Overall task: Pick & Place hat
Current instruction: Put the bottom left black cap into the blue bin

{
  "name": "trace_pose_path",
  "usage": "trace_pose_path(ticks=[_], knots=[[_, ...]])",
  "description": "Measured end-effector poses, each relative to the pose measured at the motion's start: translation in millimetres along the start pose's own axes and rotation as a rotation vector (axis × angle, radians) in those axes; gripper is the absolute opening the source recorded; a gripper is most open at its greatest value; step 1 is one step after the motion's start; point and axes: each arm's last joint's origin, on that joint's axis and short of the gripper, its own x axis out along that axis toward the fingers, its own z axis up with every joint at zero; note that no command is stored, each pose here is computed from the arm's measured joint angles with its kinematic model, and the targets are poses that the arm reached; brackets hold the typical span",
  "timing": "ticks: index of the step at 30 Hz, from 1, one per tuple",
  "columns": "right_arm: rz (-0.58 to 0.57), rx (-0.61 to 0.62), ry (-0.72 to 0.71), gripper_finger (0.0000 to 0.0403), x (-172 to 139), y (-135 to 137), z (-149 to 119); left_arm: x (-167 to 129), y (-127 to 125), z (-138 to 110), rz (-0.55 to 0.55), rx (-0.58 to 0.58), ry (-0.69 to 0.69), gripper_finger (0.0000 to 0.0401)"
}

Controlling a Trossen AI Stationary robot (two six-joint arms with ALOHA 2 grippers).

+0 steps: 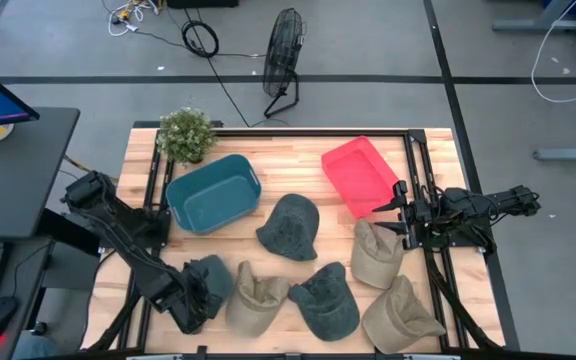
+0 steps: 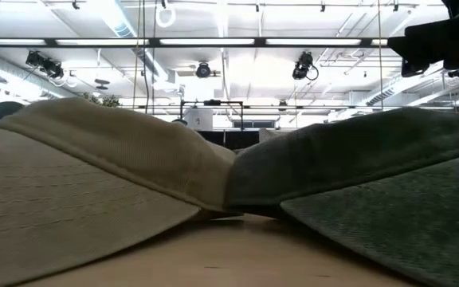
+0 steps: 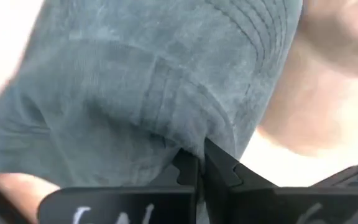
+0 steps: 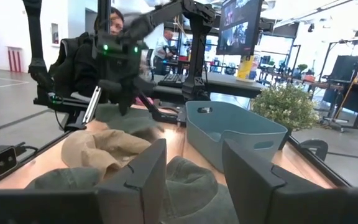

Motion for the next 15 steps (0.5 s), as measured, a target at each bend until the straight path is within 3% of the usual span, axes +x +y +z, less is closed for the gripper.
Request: trace_pose_path(ticks=[5, 9, 15], knots=[[0.000, 0.000, -0.002, 0.0159, 0.0, 0.0, 0.3, -52.4, -10.4, 17.8, 0.054, 0.048, -0.235, 0.0006], [0.000, 0.000, -0.002, 0.0159, 0.0, 0.0, 0.3, -85.0, -11.8, 40.5, 0.147, 0.063, -0.346, 0.0006], [-0.001, 0.001, -0.010, 0.0159, 0.0, -0.1, 1.0, -111.3, -23.6, 88.0, 0.143, 0.247, -0.473, 0.0007]])
